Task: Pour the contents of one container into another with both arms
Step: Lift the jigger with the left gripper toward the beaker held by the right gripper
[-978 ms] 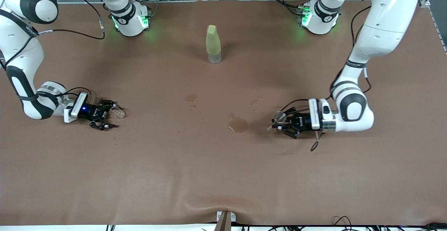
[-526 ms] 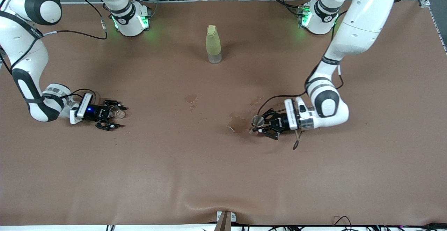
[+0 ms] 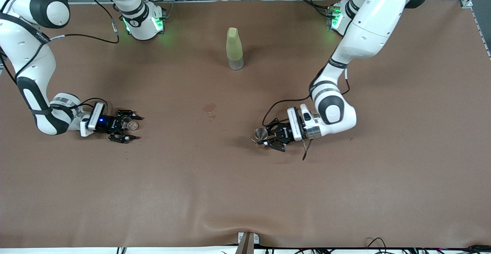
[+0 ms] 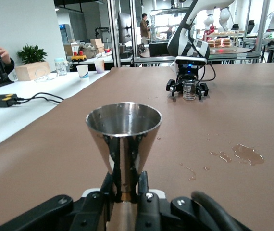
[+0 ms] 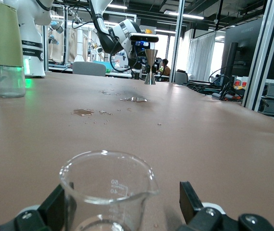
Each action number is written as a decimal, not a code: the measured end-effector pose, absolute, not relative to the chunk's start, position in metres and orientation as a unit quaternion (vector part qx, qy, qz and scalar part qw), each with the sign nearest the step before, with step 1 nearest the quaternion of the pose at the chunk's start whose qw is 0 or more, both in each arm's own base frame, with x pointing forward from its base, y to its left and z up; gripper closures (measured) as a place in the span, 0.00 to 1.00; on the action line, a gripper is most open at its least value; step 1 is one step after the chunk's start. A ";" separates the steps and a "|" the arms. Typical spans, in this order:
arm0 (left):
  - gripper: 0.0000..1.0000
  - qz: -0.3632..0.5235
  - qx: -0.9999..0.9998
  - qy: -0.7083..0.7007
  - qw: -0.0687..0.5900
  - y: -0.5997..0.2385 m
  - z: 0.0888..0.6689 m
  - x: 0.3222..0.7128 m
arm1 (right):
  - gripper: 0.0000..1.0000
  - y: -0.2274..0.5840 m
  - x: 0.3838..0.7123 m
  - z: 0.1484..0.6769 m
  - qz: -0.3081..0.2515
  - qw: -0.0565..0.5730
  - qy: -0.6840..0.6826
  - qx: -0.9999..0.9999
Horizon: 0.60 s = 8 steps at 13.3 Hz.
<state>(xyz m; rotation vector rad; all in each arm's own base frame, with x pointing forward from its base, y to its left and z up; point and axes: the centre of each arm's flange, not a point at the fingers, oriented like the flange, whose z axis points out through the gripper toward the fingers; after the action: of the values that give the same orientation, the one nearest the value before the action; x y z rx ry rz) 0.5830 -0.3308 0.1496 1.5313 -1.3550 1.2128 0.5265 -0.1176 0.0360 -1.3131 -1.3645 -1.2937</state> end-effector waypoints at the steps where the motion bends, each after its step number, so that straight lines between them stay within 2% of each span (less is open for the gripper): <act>1: 0.78 0.471 0.603 -0.523 0.375 -0.338 0.144 0.578 | 0.09 -0.116 0.527 0.036 -0.514 0.412 -0.543 -0.521; 5: 0.78 0.466 0.620 -0.511 0.372 -0.350 0.133 0.569 | 0.56 -0.115 0.527 0.036 -0.513 0.413 -0.543 -0.520; 7: 0.78 0.465 0.626 -0.505 0.369 -0.356 0.136 0.570 | 0.76 -0.115 0.527 0.036 -0.513 0.413 -0.543 -0.520; 8: 0.78 0.463 0.631 -0.505 0.365 -0.360 0.140 0.571 | 0.82 -0.115 0.527 0.036 -0.513 0.413 -0.544 -0.520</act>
<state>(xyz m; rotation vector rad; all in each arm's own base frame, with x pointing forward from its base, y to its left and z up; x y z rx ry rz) 0.5708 -0.3604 0.1397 1.6218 -1.2984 1.1902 0.5270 -0.1147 0.0359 -1.3083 -1.3666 -1.2900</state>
